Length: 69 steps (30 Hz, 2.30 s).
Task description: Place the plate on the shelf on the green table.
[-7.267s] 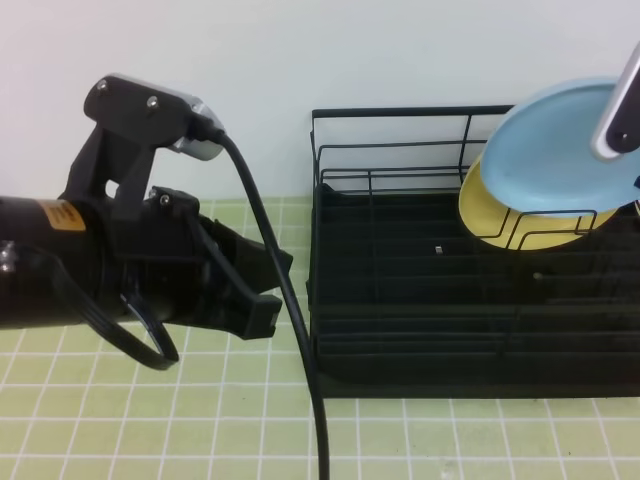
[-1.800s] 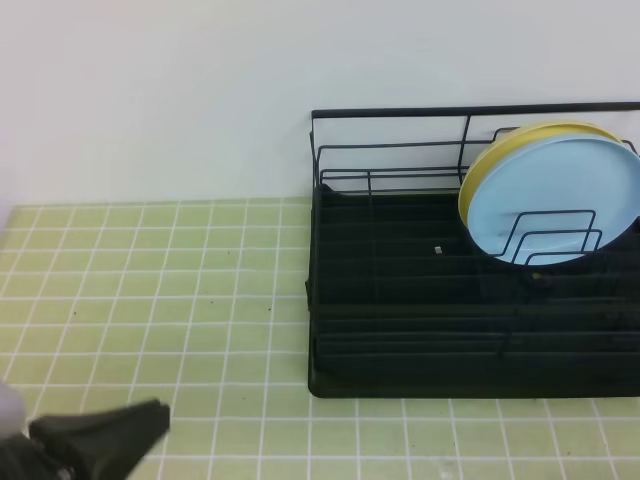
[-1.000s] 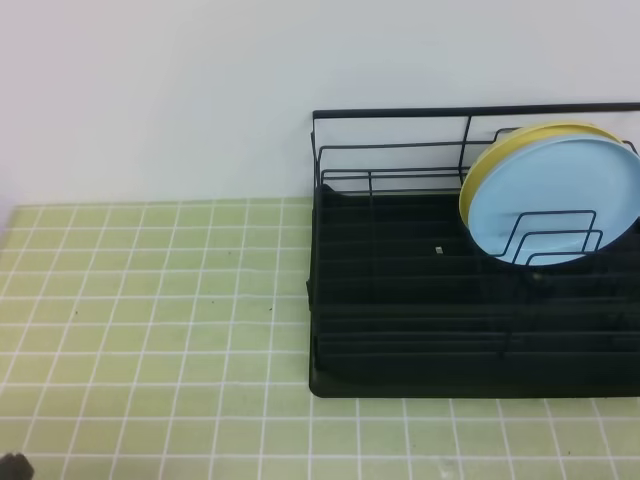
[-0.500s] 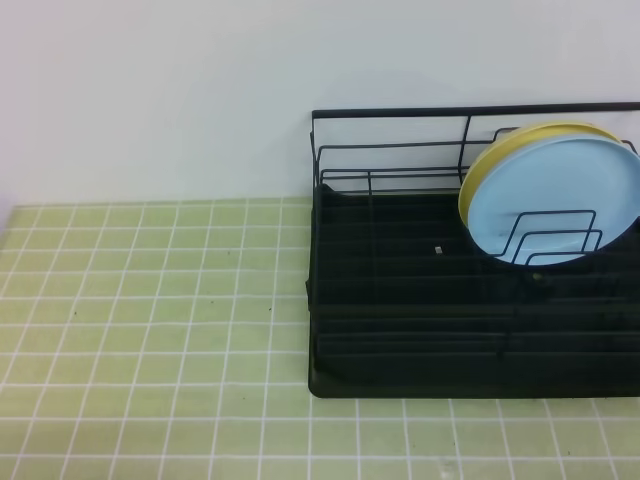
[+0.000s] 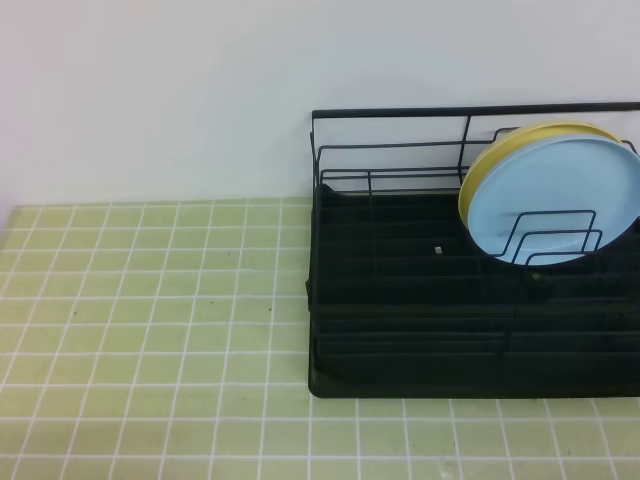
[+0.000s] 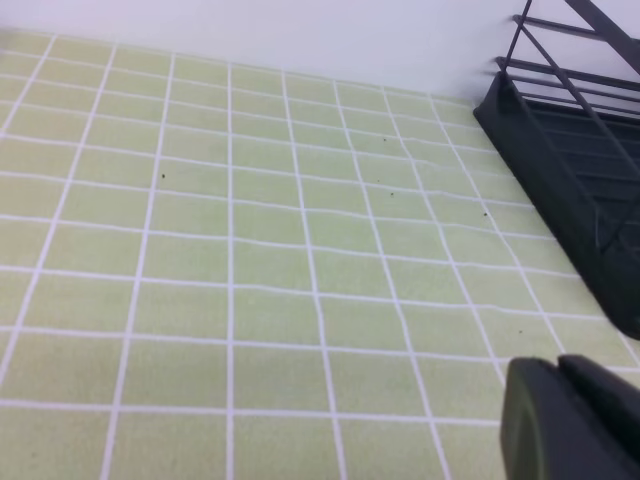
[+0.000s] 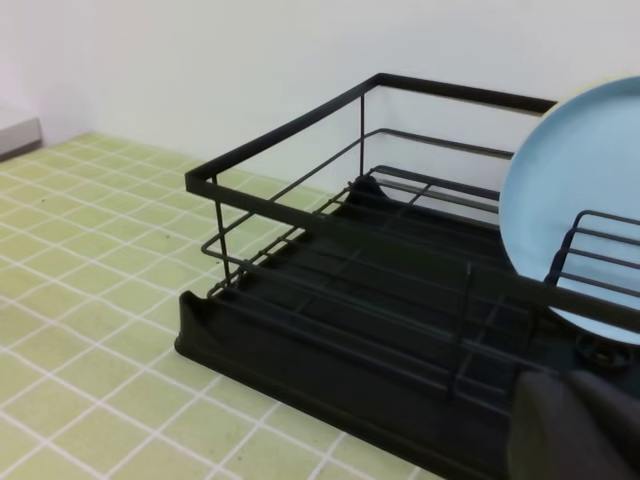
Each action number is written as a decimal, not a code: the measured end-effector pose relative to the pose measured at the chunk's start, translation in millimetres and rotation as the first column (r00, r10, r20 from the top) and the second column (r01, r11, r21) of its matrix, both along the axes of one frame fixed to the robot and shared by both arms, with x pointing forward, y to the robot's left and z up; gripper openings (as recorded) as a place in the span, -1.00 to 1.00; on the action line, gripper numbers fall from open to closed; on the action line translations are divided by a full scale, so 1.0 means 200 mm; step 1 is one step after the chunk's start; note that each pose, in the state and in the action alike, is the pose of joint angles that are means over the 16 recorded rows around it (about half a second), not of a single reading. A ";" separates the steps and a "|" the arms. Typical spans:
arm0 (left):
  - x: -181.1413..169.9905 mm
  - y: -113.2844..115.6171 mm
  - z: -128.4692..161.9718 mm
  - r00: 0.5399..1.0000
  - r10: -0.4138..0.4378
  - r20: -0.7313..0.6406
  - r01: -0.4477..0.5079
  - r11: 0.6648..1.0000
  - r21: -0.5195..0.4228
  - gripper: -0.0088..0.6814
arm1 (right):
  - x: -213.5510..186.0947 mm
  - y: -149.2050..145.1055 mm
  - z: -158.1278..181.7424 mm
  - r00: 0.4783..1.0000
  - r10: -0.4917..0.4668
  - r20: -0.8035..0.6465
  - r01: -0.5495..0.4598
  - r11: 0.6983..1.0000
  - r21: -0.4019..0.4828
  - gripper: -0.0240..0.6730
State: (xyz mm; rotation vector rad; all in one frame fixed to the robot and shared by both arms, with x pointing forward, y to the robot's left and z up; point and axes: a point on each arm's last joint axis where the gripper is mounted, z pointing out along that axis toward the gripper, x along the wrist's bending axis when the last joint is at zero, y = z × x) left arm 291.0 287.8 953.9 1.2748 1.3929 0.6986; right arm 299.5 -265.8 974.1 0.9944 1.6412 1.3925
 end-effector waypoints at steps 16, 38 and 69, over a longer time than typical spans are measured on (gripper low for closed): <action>0.00 0.00 0.02 1.000 -0.001 0.009 0.001 1.000 -0.004 -0.98 | -0.05 -0.03 0.01 0.996 -0.064 0.057 0.062 0.998 0.031 -0.94; 0.00 0.00 0.02 1.000 -0.001 0.009 0.001 1.000 -0.004 -0.98 | -0.04 -0.13 -0.08 0.932 -0.339 -0.126 0.343 0.939 0.008 -0.94; 0.00 0.00 0.02 1.000 -0.001 0.009 0.001 1.000 -0.004 -0.98 | -0.04 -0.13 -0.08 0.929 -0.344 -0.134 0.350 0.937 0.024 -0.94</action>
